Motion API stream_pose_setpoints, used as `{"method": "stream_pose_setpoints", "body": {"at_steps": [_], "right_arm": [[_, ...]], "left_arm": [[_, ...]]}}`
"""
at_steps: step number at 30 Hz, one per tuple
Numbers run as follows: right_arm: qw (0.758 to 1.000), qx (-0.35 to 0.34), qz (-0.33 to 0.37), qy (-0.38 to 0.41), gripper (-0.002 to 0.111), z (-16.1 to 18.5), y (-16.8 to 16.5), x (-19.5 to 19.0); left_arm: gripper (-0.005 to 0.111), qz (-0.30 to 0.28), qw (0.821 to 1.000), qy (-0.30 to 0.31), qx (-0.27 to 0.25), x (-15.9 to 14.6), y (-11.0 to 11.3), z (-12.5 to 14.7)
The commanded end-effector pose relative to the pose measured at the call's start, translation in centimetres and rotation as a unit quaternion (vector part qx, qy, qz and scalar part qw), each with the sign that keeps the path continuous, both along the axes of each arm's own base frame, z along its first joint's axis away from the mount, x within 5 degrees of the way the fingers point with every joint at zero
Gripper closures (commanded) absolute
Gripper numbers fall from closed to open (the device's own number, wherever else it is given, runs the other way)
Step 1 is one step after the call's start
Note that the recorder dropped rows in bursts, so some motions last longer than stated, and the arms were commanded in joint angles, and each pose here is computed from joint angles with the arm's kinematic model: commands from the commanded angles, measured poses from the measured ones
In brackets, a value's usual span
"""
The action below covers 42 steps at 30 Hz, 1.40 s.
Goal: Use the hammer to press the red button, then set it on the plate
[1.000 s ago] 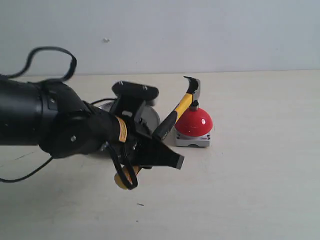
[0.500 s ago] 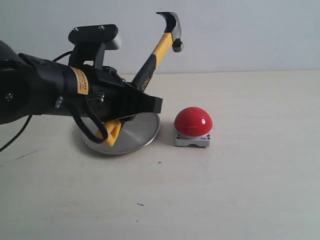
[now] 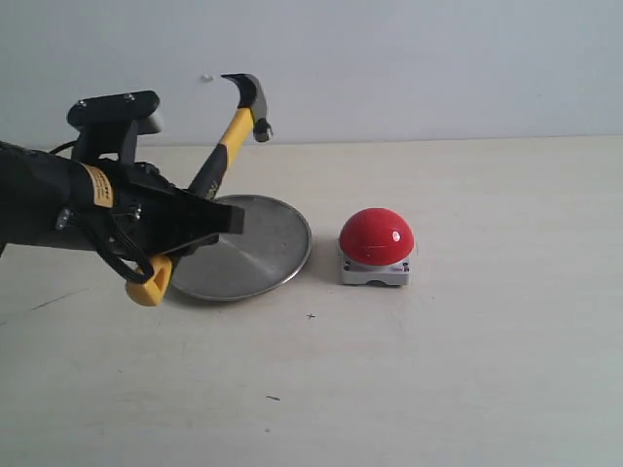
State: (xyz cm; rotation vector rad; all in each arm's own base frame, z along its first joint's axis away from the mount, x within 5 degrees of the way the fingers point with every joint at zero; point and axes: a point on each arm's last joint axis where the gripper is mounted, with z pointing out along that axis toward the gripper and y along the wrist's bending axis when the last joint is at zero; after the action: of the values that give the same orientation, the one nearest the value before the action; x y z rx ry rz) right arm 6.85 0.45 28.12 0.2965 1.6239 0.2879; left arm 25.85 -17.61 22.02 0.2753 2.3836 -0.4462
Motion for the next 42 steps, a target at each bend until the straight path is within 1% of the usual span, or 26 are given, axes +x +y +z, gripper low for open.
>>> {"method": "stream_pose_setpoints", "body": {"at_steps": [1, 4, 5, 7, 9, 12, 15, 16, 18, 19, 22, 26, 28, 32, 35, 37, 39, 42], "right_arm": [[1.0, -0.003, 0.005, 0.005, 0.108, -0.2, 0.1, -0.1], [1.0, -0.003, 0.01, 0.013, 0.108, -0.4, 0.2, -0.1], [1.0, -0.003, 0.01, 0.013, 0.108, -0.4, 0.2, -0.1], [1.0, -0.003, 0.01, 0.013, 0.108, -0.4, 0.2, -0.1], [1.0, -0.003, 0.01, 0.013, 0.108, -0.4, 0.2, -0.1], [1.0, -0.003, 0.01, 0.013, 0.108, -0.4, 0.2, -0.1], [1.0, -0.003, 0.01, 0.013, 0.108, -0.4, 0.2, -0.1], [1.0, -0.003, 0.01, 0.013, 0.108, -0.4, 0.2, -0.1], [1.0, -0.003, 0.01, 0.013, 0.108, -0.4, 0.2, -0.1], [1.0, -0.003, 0.01, 0.013, 0.108, -0.4, 0.2, -0.1], [1.0, -0.003, 0.01, 0.013, 0.108, -0.4, 0.2, -0.1], [1.0, -0.003, 0.01, 0.013, 0.108, -0.4, 0.2, -0.1], [1.0, -0.003, 0.01, 0.013, 0.108, -0.4, 0.2, -0.1], [1.0, -0.003, 0.01, 0.013, 0.108, -0.4, 0.2, -0.1], [1.0, -0.003, 0.01, 0.013, 0.108, -0.4, 0.2, -0.1], [1.0, -0.003, 0.01, 0.013, 0.108, -0.4, 0.2, -0.1], [1.0, -0.003, 0.01, 0.013, 0.108, -0.4, 0.2, -0.1], [1.0, -0.003, 0.01, 0.013, 0.108, -0.4, 0.2, -0.1]], "left_arm": [[0.107, 0.029, 0.999, -0.03, -0.018, 1.1, 1.6, 1.3], [0.107, 0.028, 0.998, -0.056, -0.026, 1.1, 2.1, 2.4], [0.107, 0.037, 0.996, -0.069, -0.05, 1.0, 2.1, 3.2], [0.107, 0.036, 0.994, -0.078, -0.071, 0.7, 1.7, 3.6], [0.107, 0.023, 0.992, -0.088, -0.084, 0.0, 1.0, 3.0], [0.107, 0.041, 0.986, -0.093, -0.133, -0.9, 1.4, 1.2], [0.107, 0.025, 0.979, -0.107, -0.169, -1.7, 1.5, 0.3], [0.107, 0.026, 0.974, -0.115, -0.194, -1.7, 1.7, 0.3], [0.107, 0.054, 0.967, -0.109, -0.225, -1.1, 2.6, 0.0], [0.107, 0.053, 0.965, -0.108, -0.234, -1.0, 2.7, -0.1], [0.107, 0.03, 0.958, -0.103, -0.267, -0.9, 2.5, -0.2], [0.107, 0.007, 0.939, -0.102, -0.327, -0.7, 1.7, -0.2], [0.107, 0.005, 0.933, -0.094, -0.347, -0.4, 1.7, -0.5], [0.107, -0.016, 0.924, -0.069, -0.376, -0.2, 1.2, -1.6], [0.107, -0.04, 0.906, -0.069, -0.416, -0.2, 0.6, -2.0], [0.107, -0.041, 0.893, -0.074, -0.442, 0.1, 0.5, -2.2], [0.107, -0.037, 0.89, -0.075, -0.448, 0.3, 0.7, -2.6], [0.107, -0.031, 0.896, -0.073, -0.437, 0.9, 1.6, -3.2]]}}
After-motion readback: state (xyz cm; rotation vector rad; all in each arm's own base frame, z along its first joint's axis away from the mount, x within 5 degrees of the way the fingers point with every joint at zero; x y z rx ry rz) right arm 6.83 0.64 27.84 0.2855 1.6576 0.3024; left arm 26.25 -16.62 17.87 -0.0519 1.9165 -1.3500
